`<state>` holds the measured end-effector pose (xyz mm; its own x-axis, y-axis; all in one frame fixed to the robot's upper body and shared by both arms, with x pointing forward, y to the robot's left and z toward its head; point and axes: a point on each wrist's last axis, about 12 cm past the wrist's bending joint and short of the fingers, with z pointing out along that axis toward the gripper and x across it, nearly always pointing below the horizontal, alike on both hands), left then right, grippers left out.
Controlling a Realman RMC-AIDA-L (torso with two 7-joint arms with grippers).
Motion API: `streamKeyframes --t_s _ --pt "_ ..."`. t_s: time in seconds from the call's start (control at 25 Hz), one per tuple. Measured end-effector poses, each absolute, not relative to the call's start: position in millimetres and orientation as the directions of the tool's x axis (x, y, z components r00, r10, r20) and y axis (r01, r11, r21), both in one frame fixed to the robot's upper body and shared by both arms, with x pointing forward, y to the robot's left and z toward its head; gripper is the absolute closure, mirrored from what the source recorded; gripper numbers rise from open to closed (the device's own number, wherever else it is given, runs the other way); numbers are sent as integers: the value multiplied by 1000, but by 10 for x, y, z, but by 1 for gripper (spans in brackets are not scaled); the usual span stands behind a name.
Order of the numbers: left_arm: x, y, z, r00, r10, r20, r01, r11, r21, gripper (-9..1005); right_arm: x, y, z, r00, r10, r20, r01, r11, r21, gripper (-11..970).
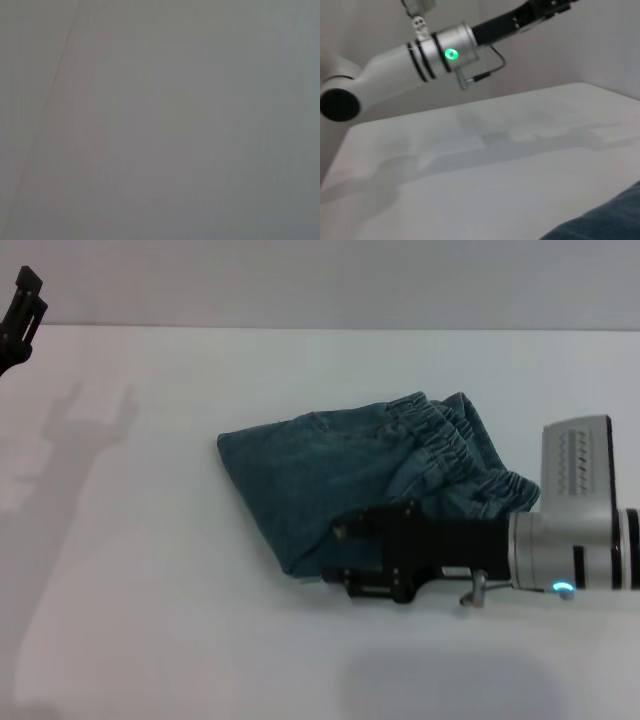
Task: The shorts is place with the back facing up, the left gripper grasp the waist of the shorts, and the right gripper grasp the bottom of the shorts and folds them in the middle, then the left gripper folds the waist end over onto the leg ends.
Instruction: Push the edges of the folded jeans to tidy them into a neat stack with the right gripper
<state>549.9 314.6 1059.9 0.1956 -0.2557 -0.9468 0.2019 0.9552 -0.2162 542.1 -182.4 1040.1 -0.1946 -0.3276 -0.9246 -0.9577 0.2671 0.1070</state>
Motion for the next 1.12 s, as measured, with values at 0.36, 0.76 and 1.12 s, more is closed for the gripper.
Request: streamKeyframes --t_s 0.36,0.76,1.12 --pt "5500 3152 10610 201 -256 -945 204 955 -215 242 5627 -1773 10462 -177 -343 -922 -939 340 54 387" --pt "5502 3159 10613 205 -258 -944 198 956 -218 242 5826 -1740 10537 -164 -336 -928 -903 430 4 388" --pt "5477 3177 10595 201 -257 -945 191 957 -219 241 5586 -1998 10748 9 -88 -996 -893 447 -48 388"
